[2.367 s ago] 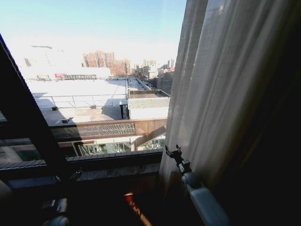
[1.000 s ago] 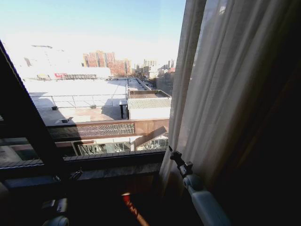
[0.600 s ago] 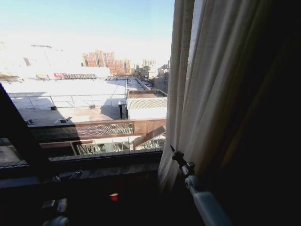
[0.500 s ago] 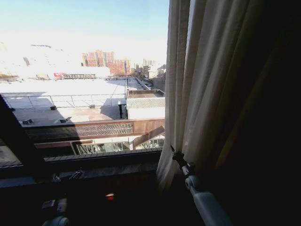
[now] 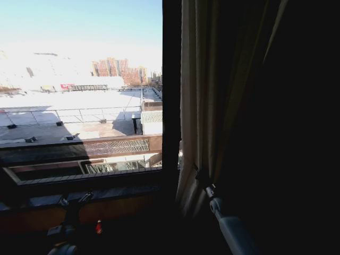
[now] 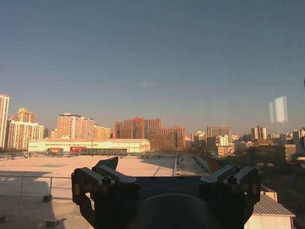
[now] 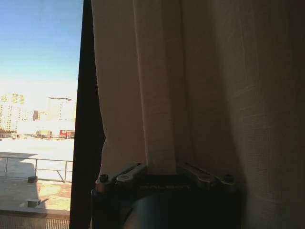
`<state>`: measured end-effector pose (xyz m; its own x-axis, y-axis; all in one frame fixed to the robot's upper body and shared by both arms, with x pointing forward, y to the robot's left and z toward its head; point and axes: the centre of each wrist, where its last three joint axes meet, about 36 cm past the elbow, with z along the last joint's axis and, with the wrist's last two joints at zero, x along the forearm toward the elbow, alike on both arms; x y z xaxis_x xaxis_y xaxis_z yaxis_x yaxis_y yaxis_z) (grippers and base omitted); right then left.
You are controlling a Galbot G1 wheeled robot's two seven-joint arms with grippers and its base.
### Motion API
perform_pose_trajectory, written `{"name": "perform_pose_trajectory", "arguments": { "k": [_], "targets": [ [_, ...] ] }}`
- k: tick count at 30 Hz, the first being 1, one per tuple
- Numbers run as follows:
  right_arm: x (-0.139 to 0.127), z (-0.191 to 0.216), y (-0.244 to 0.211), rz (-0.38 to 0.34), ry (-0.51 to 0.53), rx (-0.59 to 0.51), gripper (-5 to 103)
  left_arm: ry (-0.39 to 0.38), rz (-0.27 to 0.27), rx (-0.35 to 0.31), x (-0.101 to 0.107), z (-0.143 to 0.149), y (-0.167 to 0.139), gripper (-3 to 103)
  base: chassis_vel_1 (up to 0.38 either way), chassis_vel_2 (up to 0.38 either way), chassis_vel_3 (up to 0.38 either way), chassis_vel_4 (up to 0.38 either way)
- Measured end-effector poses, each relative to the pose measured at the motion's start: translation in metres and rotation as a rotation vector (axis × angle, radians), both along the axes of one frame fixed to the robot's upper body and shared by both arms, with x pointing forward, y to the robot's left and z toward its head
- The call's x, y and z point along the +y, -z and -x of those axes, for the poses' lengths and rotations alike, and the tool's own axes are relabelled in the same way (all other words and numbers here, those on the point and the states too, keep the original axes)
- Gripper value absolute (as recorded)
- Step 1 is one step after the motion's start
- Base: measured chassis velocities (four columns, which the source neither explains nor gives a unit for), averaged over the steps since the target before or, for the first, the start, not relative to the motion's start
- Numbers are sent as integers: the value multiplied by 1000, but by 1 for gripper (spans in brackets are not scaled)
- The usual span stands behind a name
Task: Open the curtains by pulling them apart, changing their state from closed to fully open.
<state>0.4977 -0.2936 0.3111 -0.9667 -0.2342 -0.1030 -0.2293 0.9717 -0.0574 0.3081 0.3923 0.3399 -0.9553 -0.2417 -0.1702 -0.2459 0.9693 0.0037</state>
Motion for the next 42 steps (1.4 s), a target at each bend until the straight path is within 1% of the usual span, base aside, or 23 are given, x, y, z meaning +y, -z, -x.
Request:
{"name": "perform_pose_trajectory", "arguments": {
  "k": [4, 6, 7, 8, 10, 12, 13, 15, 17, 18, 22, 27, 32, 37, 38, 39, 40, 41, 42],
  "targets": [
    [-1, 0, 1, 8, -2, 1, 0, 0, 0, 0, 0, 0, 0, 100, 3, 14, -11, -7],
    [-5, -2, 2, 16, 27, 9, 0, -2, 0, 0, 0, 0, 0, 100, 68, 51, -44, -34],
    [-10, -4, 1, 21, 63, 15, 0, -2, 0, 0, 0, 0, 0, 100, 78, 45, -64, -28],
    [-10, -4, 1, 21, 63, 15, 0, -2, 0, 0, 0, 0, 0, 100, 78, 45, -64, -28],
    [-24, -11, -3, 34, 139, 22, 0, -2, 0, 0, 0, 0, 0, 100, 12, 19, -32, -3],
    [-41, -17, -6, 74, 219, 27, 0, -2, 0, 0, 0, 0, 0, 100, 0, 0, 0, 0],
    [-41, -17, -6, 74, 219, 27, 0, -2, 0, 0, 0, 0, 0, 100, 0, 0, 0, 0],
    [-57, -19, -7, 110, 304, 33, 0, -2, 0, 0, 0, 0, 0, 100, 0, 0, 0, 0],
    [-73, -16, -10, 120, 393, 47, 0, -1, 0, 0, 0, 0, 0, 100, 0, 0, 0, 0],
    [-73, -16, -10, 120, 393, 47, 0, -1, 0, 0, 0, 0, 0, 100, 0, 0, 0, 0],
    [-104, -9, -15, 148, 524, 59, 0, -1, 0, 0, 0, 0, 0, 100, 0, 0, 0, 0],
    [-119, 0, -21, 161, 584, 76, 0, -1, 0, 0, 0, 0, 0, 100, 0, 0, 0, 0],
    [-117, 7, -17, 177, 602, 87, 0, -1, 0, 0, 0, 0, 0, 100, 0, 0, 0, 0],
    [-97, 11, -13, 165, 579, 86, 0, -1, 0, 0, 0, 0, 0, 100, 0, 0, 0, 0],
    [-92, 12, -13, 161, 569, 84, 0, -1, 0, 0, 0, 0, 0, 100, 0, 0, 0, 0],
    [-85, 14, -13, 152, 549, 82, -3, -1, 0, 0, 0, 0, 0, 100, 0, 0, 0, 0],
    [-85, 14, -13, 152, 549, 82, -3, -1, 0, 0, 0, 0, 0, 100, 0, 0, 0, 0],
    [-79, 17, -14, 144, 516, 83, 1, -1, 0, 0, 0, 0, 0, 100, 0, 0, 0, 0],
    [-73, 21, -15, 137, 480, 84, 1, -1, 0, 0, 0, 0, 0, 100, 0, 0, 0, 0]
  ]
}}
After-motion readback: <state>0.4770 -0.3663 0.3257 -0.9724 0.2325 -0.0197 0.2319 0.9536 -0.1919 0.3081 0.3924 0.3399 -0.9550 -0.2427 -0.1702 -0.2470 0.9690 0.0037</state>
